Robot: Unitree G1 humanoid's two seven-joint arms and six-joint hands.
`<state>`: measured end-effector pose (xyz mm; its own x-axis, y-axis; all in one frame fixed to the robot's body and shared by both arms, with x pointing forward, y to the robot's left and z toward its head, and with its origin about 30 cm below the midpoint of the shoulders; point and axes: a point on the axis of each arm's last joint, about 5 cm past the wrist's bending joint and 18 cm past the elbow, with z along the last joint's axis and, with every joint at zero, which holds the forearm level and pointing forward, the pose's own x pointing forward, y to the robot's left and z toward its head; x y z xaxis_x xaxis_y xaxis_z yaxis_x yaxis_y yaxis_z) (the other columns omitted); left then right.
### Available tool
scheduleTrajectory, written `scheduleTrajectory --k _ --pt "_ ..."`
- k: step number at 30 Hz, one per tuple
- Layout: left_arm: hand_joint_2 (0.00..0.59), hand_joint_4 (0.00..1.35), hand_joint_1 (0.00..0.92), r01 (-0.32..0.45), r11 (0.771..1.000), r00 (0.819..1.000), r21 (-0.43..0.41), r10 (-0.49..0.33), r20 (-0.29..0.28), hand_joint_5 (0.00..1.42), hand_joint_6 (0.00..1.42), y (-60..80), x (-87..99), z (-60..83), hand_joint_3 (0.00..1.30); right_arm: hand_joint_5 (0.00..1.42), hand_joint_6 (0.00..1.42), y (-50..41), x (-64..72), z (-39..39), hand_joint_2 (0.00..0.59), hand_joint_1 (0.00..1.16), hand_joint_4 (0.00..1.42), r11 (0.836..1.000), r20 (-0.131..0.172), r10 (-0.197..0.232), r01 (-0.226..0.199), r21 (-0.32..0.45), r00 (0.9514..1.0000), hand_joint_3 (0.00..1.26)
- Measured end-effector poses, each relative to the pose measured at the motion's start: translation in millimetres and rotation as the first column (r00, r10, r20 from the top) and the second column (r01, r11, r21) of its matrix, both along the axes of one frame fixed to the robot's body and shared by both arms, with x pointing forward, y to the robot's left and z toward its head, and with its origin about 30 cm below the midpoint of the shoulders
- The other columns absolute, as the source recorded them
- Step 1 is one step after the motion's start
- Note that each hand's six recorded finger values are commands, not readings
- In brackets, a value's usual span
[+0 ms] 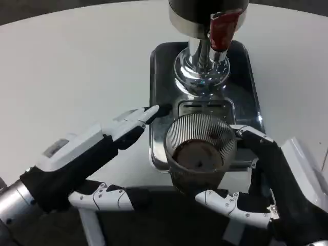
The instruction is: Grasp the cup under the faucet to collect the drink, then remove the cup.
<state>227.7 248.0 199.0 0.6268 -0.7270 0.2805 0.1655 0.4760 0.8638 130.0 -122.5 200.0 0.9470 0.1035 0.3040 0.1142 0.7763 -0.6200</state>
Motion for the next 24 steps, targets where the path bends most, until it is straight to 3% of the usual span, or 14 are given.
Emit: scheduleTrajectory --k 7,14,18,24 --pt "0.048 0.0 0.0 -0.023 1.0 0.999 -0.013 0.022 -0.033 0.0 0.0 -2.5 -11.9 -4.4 0.0 1.35 1.42 2.0 -2.4 0.4 0.284 0.96 1.25 0.999 -0.003 0.037 -0.037 -0.009 0.9993 0.9" --pt "0.047 0.0 0.0 -0.071 0.996 0.996 -0.046 0.068 -0.066 0.0 0.0 -5.3 -26.0 -6.6 0.0 1.35 1.42 2.4 -7.0 -1.4 0.284 0.96 1.25 0.998 -0.033 0.056 -0.057 -0.013 0.9979 0.9" --pt "0.047 0.0 0.0 -0.103 0.993 0.992 -0.059 0.098 -0.086 0.0 0.0 -5.7 -34.5 -7.4 0.0 1.35 1.42 1.2 -10.7 1.4 0.284 0.96 1.25 0.998 -0.026 0.059 -0.06 -0.02 0.9979 0.9" --pt "0.047 0.0 0.0 -0.13 0.989 0.986 -0.075 0.121 -0.114 0.0 0.0 -8.0 -45.2 -10.1 0.0 1.35 1.42 0.8 -12.6 0.6 0.284 0.96 1.25 0.997 -0.049 0.072 -0.073 -0.028 0.9962 0.9"
